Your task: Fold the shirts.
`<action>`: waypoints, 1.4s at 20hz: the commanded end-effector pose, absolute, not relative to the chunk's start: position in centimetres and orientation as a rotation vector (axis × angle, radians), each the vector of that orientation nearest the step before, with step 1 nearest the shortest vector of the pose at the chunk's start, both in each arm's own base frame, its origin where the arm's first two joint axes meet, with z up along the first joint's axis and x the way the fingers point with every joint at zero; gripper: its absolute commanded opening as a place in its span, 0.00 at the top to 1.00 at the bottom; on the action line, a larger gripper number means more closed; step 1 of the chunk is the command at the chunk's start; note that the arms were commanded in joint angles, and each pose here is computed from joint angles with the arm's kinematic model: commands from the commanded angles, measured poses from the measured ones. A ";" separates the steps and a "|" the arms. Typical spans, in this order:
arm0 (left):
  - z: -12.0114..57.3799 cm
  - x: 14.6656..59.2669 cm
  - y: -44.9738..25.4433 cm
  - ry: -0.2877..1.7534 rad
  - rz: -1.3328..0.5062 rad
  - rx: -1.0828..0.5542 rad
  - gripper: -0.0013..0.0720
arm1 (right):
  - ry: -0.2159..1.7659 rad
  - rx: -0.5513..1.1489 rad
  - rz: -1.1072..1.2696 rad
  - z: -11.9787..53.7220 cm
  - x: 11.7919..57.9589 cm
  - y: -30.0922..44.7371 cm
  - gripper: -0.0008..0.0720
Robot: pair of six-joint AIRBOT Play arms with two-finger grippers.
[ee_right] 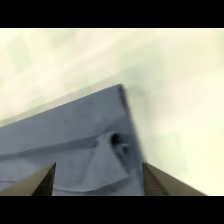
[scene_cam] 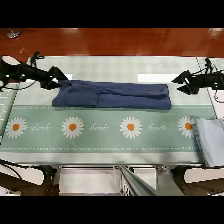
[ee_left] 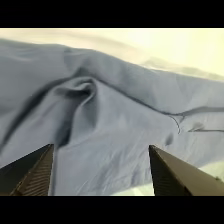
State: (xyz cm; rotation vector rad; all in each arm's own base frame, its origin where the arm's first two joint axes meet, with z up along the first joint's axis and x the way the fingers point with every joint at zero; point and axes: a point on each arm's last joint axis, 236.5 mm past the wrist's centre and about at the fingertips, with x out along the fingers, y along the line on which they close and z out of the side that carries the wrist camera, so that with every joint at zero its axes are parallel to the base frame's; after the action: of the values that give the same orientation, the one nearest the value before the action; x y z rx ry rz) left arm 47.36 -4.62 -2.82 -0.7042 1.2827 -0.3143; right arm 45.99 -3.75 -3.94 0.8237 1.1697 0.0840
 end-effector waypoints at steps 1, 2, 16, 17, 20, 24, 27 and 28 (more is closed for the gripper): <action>-1.0 47.0 -1.3 1.257 -0.276 -0.723 0.03 | 1.250 0.815 -0.003 -6.1 44.3 -6.6 0.13; -0.5 47.0 -0.9 1.242 -0.269 -0.723 0.03 | 1.297 0.818 0.008 -7.1 43.6 -6.1 0.14; 0.5 48.2 -2.6 1.203 -0.273 -0.721 0.27 | 1.431 0.832 0.288 -7.9 43.3 3.2 0.96; 0.8 47.8 -2.8 1.217 -0.297 -0.707 0.72 | 1.430 0.806 0.300 -6.8 43.2 2.8 0.96; 2.1 46.4 -4.0 1.251 -0.420 -0.608 0.95 | 1.377 0.697 0.254 -2.8 42.3 0.5 0.96; 5.1 46.0 -6.7 1.181 -0.495 -0.499 0.95 | 1.301 0.519 0.184 3.0 37.5 -1.3 0.96; 8.7 46.9 -11.3 1.007 -0.515 -0.409 0.95 | 1.195 0.479 0.176 7.0 32.8 0.2 0.96; 9.1 46.2 -13.8 1.000 -0.556 -0.381 0.95 | 1.150 0.480 0.165 8.5 31.2 0.9 0.96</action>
State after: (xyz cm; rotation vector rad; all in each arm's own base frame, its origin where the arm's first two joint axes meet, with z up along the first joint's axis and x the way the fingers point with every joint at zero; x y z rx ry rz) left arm 46.33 -9.65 6.68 -0.4589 1.1047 -0.5042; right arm 35.44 0.05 5.27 0.5268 1.2429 0.1978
